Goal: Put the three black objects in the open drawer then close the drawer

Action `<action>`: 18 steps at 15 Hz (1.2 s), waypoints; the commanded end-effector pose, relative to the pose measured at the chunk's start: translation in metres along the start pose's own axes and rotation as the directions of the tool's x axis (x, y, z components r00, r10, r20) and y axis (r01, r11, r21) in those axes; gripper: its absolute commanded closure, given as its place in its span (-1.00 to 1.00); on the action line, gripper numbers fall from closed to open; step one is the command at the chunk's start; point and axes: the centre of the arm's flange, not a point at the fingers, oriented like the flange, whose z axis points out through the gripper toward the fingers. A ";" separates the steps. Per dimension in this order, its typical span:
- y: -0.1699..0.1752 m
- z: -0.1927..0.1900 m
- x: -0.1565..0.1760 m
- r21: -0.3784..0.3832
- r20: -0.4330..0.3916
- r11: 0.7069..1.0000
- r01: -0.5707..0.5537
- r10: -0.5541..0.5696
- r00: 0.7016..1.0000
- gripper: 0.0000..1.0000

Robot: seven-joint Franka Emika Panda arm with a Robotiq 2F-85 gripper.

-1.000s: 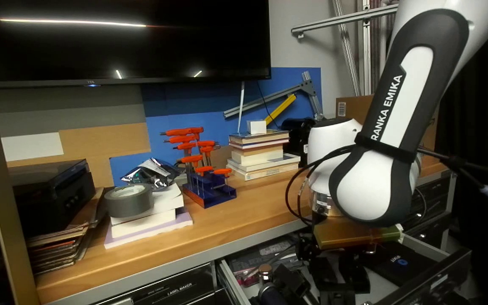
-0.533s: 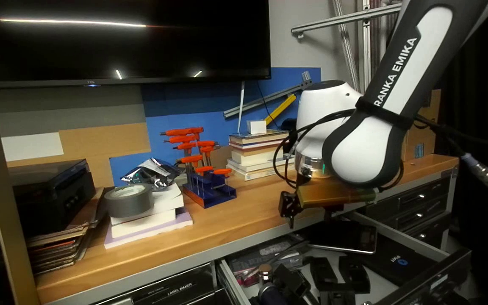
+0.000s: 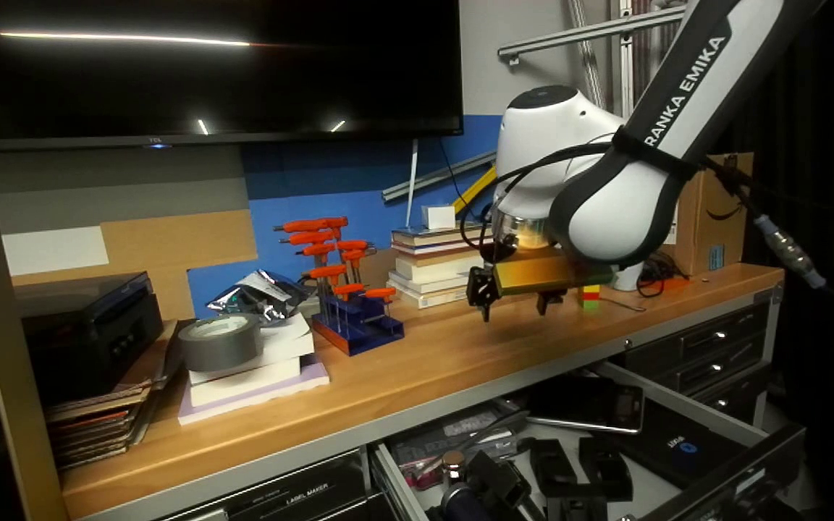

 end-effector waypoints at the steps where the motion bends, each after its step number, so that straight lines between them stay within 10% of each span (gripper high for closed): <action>1: -0.002 0.016 0.040 -0.031 -0.092 0.999 -0.023 0.020 0.996 -1.00; 18: 0.038 0.152 0.176 -0.240 -0.293 0.939 -0.248 0.174 0.940 -1.00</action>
